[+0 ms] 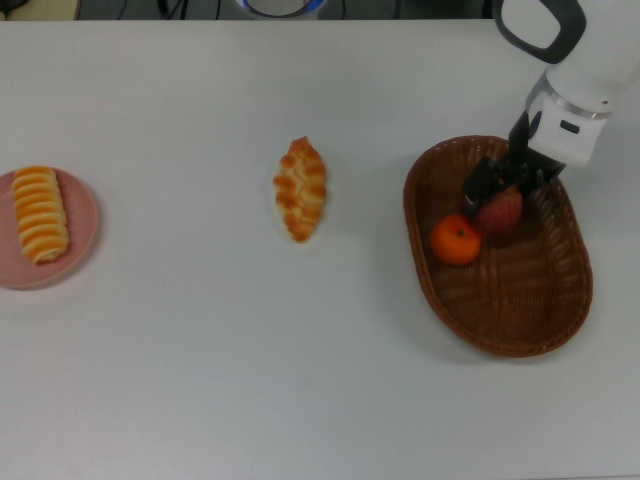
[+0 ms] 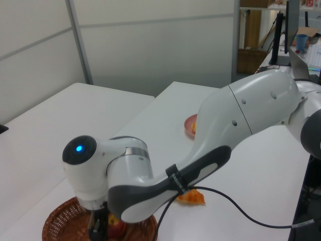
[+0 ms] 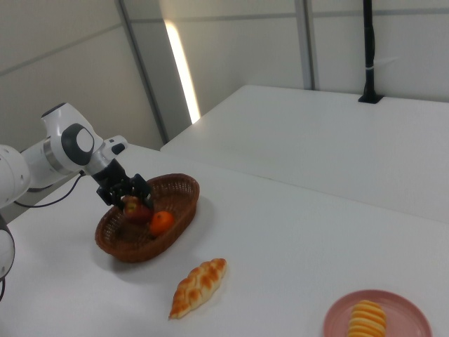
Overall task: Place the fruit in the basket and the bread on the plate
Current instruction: 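Carry the apple over the basket and lower it inside, then move the gripper to the braided bread and grasp it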
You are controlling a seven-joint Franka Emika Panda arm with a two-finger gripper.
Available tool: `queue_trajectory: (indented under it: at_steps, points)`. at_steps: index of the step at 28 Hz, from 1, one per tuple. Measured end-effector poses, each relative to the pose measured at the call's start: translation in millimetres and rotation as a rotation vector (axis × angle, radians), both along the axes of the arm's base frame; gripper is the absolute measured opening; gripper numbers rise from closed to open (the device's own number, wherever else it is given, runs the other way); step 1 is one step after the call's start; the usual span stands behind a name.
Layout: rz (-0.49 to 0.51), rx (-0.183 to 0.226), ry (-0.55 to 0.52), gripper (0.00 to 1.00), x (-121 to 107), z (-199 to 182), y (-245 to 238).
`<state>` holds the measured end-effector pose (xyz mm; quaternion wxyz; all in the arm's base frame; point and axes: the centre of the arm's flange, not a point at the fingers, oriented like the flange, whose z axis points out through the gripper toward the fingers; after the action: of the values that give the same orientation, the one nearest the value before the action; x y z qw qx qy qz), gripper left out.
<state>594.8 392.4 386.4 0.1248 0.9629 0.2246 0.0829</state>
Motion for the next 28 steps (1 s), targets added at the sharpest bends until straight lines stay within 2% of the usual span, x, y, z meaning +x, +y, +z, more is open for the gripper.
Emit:
queue_trajectory:
  at_steps: [7,14,18,21,24,28]
  points:
    - [0.002,-0.032,0.043,0.93,-7,-30,-1]
    - [0.000,-0.038,0.052,0.93,-9,-36,-2]
    - [-0.018,-0.036,0.045,1.00,-6,-34,-5]
    - [-0.051,-0.025,0.030,1.00,-1,-25,-12]
    - [-0.108,0.016,0.034,1.00,6,-3,-29]
    - [-0.176,0.066,0.091,1.00,13,38,-68]
